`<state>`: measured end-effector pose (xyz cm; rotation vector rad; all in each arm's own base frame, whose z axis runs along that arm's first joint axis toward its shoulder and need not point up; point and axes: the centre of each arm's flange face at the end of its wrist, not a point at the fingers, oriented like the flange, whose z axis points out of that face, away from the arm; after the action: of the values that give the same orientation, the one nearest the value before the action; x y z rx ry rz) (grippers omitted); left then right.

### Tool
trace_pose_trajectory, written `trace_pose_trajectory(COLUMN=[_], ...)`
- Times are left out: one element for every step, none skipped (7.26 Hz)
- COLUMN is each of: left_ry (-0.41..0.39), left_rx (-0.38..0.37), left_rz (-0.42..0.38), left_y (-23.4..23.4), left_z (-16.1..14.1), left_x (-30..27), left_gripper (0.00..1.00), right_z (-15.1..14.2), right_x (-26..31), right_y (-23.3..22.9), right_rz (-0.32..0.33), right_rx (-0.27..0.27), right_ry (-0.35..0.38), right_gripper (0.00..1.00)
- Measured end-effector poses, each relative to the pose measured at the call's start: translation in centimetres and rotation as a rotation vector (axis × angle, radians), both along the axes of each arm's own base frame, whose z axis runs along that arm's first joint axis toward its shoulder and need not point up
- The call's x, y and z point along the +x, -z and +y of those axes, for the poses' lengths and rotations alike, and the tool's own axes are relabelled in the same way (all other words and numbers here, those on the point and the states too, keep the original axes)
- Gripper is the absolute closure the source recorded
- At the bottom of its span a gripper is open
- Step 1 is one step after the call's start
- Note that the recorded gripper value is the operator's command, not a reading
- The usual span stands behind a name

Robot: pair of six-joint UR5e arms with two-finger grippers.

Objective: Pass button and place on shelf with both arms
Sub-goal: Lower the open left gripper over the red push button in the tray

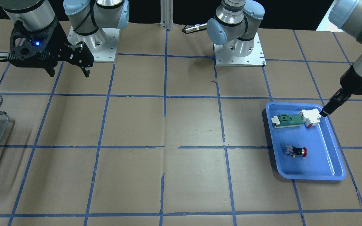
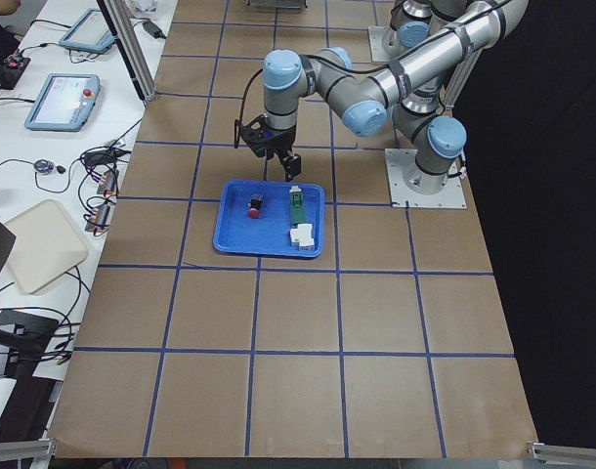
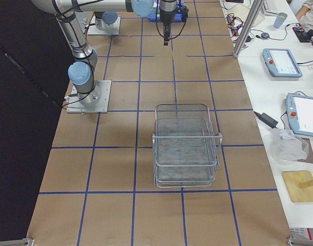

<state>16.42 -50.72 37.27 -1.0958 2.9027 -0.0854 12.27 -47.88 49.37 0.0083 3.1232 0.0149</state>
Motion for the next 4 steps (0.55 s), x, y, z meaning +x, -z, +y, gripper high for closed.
trace_pose_trajectory(left_ry=[-0.095, -0.193, -0.269, -0.358], left_rx=[0.000, -0.012, -0.021, -0.011], left_rz=[0.010, 0.035, 0.087, 0.169], left_y=[1.1, 1.7, 2.7, 4.6], left_z=[-1.4, -3.0, -4.4, -4.9], left_x=[1.4, 2.8, 4.2, 5.7], left_gripper=[0.00, 0.00, 0.00, 0.00], right_z=[0.0, 0.0, 0.0, 0.1], right_x=[0.0, 0.0, 0.0, 0.0], right_y=[0.0, 0.0, 0.0, 0.2], right_rz=[0.000, 0.000, 0.000, -0.001], right_rx=[0.001, 0.002, 0.004, 0.007], right_ry=[0.001, 0.001, 0.000, 0.001], right_gripper=[0.00, 0.00, 0.00, 0.00])
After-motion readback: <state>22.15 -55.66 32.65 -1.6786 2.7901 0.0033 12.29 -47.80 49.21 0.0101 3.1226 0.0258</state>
